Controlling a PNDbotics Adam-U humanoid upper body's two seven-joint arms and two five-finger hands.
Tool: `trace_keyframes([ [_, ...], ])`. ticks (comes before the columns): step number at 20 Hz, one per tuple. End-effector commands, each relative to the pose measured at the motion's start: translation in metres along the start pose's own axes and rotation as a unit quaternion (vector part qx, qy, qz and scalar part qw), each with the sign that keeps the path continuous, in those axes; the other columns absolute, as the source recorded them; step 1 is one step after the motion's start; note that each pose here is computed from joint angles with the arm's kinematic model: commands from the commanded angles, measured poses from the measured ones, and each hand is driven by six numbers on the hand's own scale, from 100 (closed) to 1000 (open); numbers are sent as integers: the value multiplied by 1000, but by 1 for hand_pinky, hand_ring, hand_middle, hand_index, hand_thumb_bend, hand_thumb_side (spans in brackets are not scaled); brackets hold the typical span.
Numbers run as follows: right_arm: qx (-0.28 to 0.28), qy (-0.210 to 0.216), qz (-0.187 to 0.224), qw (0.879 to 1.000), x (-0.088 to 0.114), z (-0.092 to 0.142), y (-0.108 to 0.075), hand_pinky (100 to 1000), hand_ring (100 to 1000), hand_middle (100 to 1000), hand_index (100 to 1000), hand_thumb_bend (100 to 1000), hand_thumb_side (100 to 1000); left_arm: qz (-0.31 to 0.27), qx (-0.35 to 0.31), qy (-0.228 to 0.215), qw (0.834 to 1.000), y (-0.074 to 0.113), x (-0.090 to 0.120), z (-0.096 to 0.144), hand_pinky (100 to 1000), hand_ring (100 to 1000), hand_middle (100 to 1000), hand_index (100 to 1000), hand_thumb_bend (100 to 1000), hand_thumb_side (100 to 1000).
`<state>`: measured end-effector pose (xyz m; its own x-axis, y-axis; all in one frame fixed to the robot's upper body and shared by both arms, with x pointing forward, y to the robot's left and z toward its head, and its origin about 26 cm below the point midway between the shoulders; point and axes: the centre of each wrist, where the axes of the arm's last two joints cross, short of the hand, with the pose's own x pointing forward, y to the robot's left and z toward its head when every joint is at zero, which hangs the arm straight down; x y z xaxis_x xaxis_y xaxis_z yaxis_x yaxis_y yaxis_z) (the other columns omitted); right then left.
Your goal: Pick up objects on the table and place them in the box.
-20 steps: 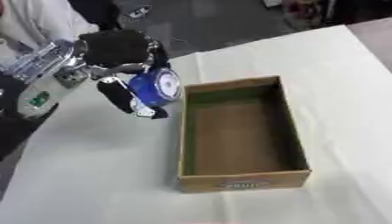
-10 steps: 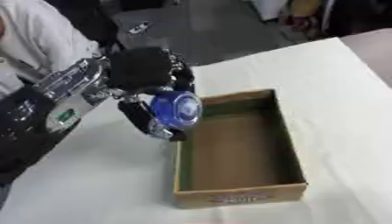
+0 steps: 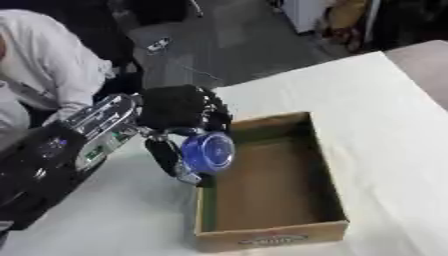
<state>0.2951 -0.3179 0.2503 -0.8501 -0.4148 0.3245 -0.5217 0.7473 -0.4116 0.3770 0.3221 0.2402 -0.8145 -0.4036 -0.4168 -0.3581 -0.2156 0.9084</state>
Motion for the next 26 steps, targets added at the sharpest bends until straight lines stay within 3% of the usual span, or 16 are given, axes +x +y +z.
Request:
trace_keyframes([
  [1, 135, -98, 76, 983, 8, -9, -5, 181, 345, 350, 462, 100, 766, -8, -3, 3, 1000, 14, -8, 4, 1000, 1000, 1000, 1000, 512, 1000],
  [5, 139, -97, 76, 983, 7, -8, -4, 181, 345, 350, 461, 100, 765, 2, 9, 4, 1000, 16, -8, 5, 1000, 1000, 1000, 1000, 543, 1000],
  [7, 141, -98, 77, 982, 8, -7, -4, 181, 345, 350, 461, 100, 766, 6, 11, 8, 1000, 15, -7, 7, 1000, 1000, 1000, 1000, 515, 1000],
  [8, 141, -97, 78, 982, 8, -6, -4, 181, 345, 350, 461, 100, 767, 10, 22, 11, 1000, 15, -5, 8, 1000, 1000, 1000, 1000, 425, 1000],
  [9, 141, -97, 79, 982, 8, -6, -4, 181, 345, 350, 461, 100, 767, 13, 34, 13, 999, 15, -4, 10, 1000, 1000, 1000, 1000, 425, 1000],
  [10, 140, -95, 80, 982, 8, -5, -4, 180, 345, 350, 462, 100, 769, 24, 62, 21, 998, 13, 0, 12, 1000, 1000, 1000, 1000, 216, 950],
  [11, 139, -94, 81, 982, 8, -4, -4, 179, 345, 350, 462, 100, 744, 39, 96, 30, 994, 11, 6, 15, 979, 1000, 1000, 1000, 191, 931],
  [12, 138, -92, 83, 983, 8, -2, -3, 178, 345, 350, 462, 100, 771, 65, 140, 43, 987, 7, 15, 17, 772, 860, 994, 1000, 117, 854],
  [13, 137, -89, 86, 983, 8, 0, -3, 178, 345, 350, 462, 100, 772, 94, 184, 56, 977, 3, 26, 19, 738, 836, 977, 991, 106, 851],
  [14, 137, -86, 89, 983, 8, 3, -2, 177, 345, 350, 463, 100, 776, 133, 226, 70, 962, -4, 39, 20, 573, 724, 880, 899, 100, 858],
  [15, 137, -82, 93, 983, 7, 6, -1, 176, 345, 350, 463, 100, 778, 172, 263, 81, 946, -8, 53, 20, 547, 702, 861, 882, 100, 853],
  [16, 137, -78, 98, 983, 7, 10, 0, 174, 345, 351, 462, 100, 782, 216, 298, 89, 925, -13, 69, 19, 444, 618, 801, 828, 100, 838],
  [18, 134, -71, 107, 983, 6, 19, 5, 175, 344, 349, 461, 100, 771, 295, 364, 96, 878, -13, 98, 15, 390, 561, 747, 787, 100, 805],
  [21, 115, -58, 105, 986, 2, 34, 14, 174, 344, 351, 463, 100, 763, 366, 442, 69, 816, -14, 115, 8, 373, 535, 705, 750, 100, 792],
  [23, 96, -50, 98, 989, 0, 45, 21, 174, 344, 353, 466, 100, 760, 378, 496, 40, 781, -10, 114, 4, 380, 531, 685, 736, 100, 783],
  [26, 58, -45, 74, 995, -5, 60, 35, 171, 340, 349, 467, 100, 741, 380, 549, 1, 745, 2, 104, 2, 402, 519, 664, 714, 100, 770],
])
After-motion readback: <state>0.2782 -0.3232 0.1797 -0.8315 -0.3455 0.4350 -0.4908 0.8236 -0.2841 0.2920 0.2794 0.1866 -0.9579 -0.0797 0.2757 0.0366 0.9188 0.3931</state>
